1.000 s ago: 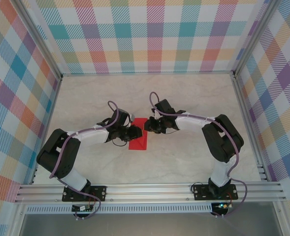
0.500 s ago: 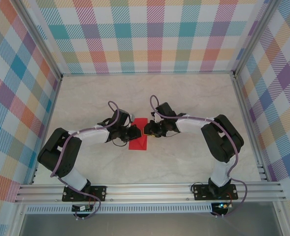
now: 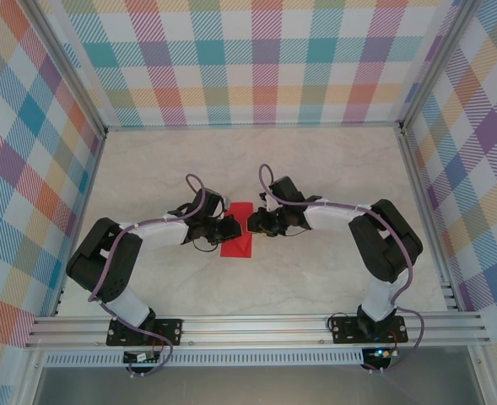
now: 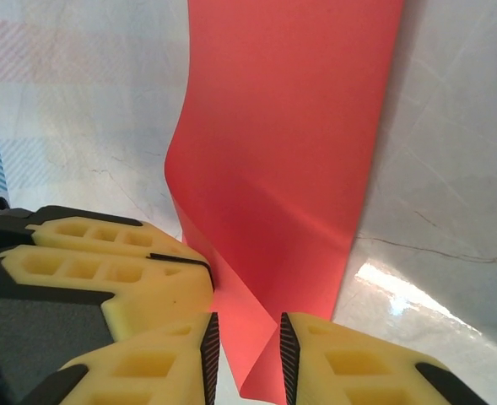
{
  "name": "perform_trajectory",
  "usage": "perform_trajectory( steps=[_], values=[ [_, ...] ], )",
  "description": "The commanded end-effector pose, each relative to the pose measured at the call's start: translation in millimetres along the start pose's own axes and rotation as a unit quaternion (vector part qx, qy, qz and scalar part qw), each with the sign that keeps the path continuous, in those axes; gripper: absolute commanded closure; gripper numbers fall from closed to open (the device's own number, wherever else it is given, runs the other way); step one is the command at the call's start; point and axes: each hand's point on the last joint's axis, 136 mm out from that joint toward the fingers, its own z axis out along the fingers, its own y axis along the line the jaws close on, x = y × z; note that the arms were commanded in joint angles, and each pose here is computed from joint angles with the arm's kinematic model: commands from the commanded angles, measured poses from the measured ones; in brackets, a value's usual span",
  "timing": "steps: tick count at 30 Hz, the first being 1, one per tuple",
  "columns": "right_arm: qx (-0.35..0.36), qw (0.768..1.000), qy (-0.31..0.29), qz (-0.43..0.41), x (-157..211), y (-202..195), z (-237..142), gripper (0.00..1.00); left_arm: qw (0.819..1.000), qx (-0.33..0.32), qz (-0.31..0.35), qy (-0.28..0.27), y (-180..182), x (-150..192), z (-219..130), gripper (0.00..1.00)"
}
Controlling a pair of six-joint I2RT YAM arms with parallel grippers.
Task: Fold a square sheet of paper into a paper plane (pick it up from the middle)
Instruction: Fold the triangle a second time at the center of the table.
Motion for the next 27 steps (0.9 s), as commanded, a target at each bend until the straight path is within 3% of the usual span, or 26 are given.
perform_trajectory(
  steps=[1,10,19,27],
  values=[
    [-0.011,1.0,0.015,-0.011,1.1,1.9,6.9,0.72,1.0,-0.007,-0.005,0.0,6.0,-0.5,0.4,0.88],
    [-0.015,0.999,0.03,-0.01,2.5,0.6,15.2,0.72,1.0,-0.004,-0.006,-0.001,4.1,-1.0,-1.4,0.88],
    [-0.021,0.999,0.031,-0.011,1.0,1.8,18.3,0.85,1.0,-0.002,-0.004,-0.004,1.7,-2.6,-3.1,0.89],
    [0.009,1.0,0.012,-0.018,-7.7,-6.3,18.0,0.9,1.0,0.002,-0.003,-0.002,-0.2,-1.5,-4.5,0.87]
  ],
)
